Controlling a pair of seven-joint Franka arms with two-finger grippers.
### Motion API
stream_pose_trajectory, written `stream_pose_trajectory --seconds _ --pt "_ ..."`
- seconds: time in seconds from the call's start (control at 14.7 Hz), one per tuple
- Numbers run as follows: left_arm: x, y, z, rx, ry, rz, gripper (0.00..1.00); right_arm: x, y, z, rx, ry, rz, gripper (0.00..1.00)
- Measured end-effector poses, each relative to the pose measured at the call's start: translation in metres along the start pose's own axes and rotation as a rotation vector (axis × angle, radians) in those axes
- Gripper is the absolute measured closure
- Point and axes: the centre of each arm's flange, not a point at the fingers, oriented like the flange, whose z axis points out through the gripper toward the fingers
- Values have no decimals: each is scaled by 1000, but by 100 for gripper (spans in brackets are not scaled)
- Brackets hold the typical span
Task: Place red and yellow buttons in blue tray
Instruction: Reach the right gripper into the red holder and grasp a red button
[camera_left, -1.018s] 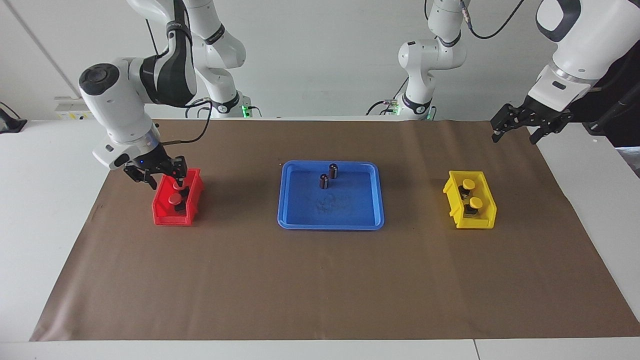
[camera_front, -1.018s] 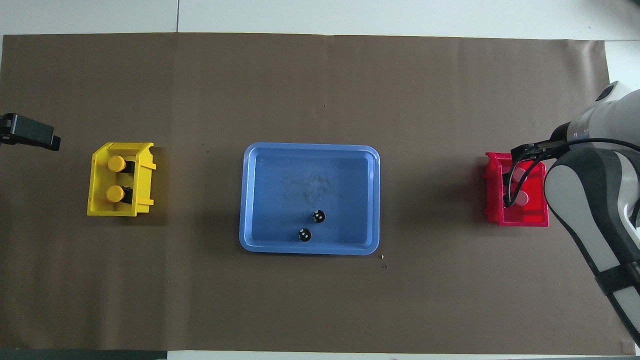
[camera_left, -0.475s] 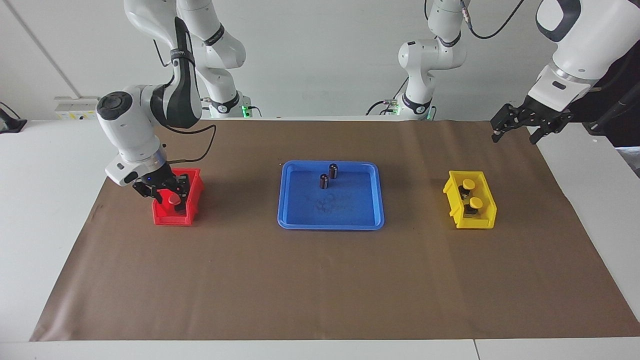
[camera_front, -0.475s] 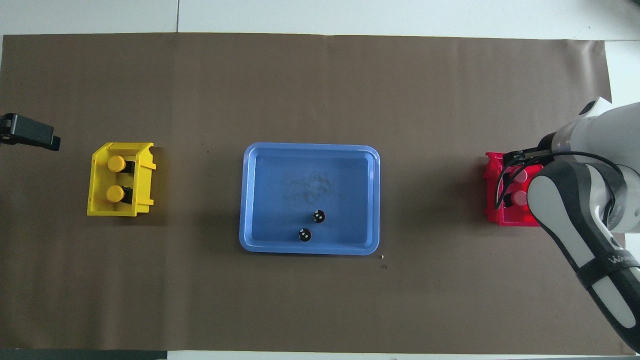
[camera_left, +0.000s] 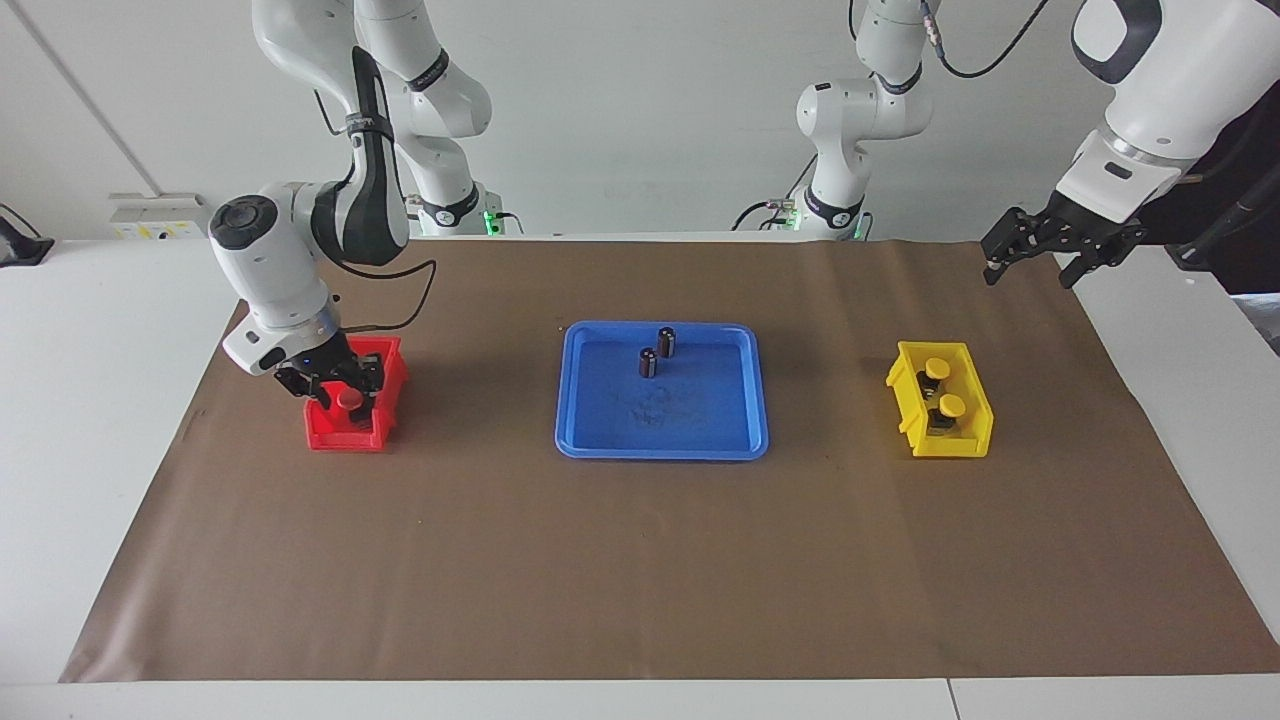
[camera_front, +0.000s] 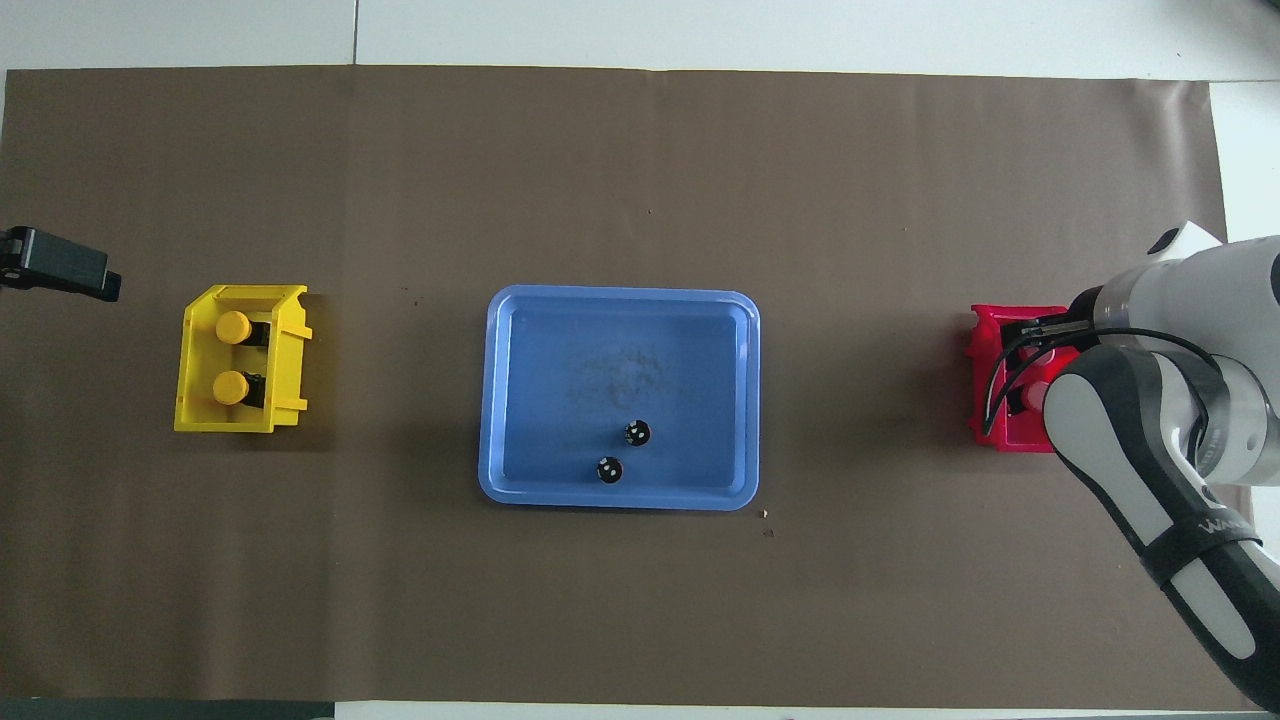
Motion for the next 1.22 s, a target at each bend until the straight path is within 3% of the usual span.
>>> stream_pose_trajectory --seconds 0.95,1.22 --pt "0 1 0 0 1 2 0 -13 6 10 1 -10 -27 34" --pt "-1 -1 4 -1 -6 -1 0 -18 5 16 -1 2 -28 42"
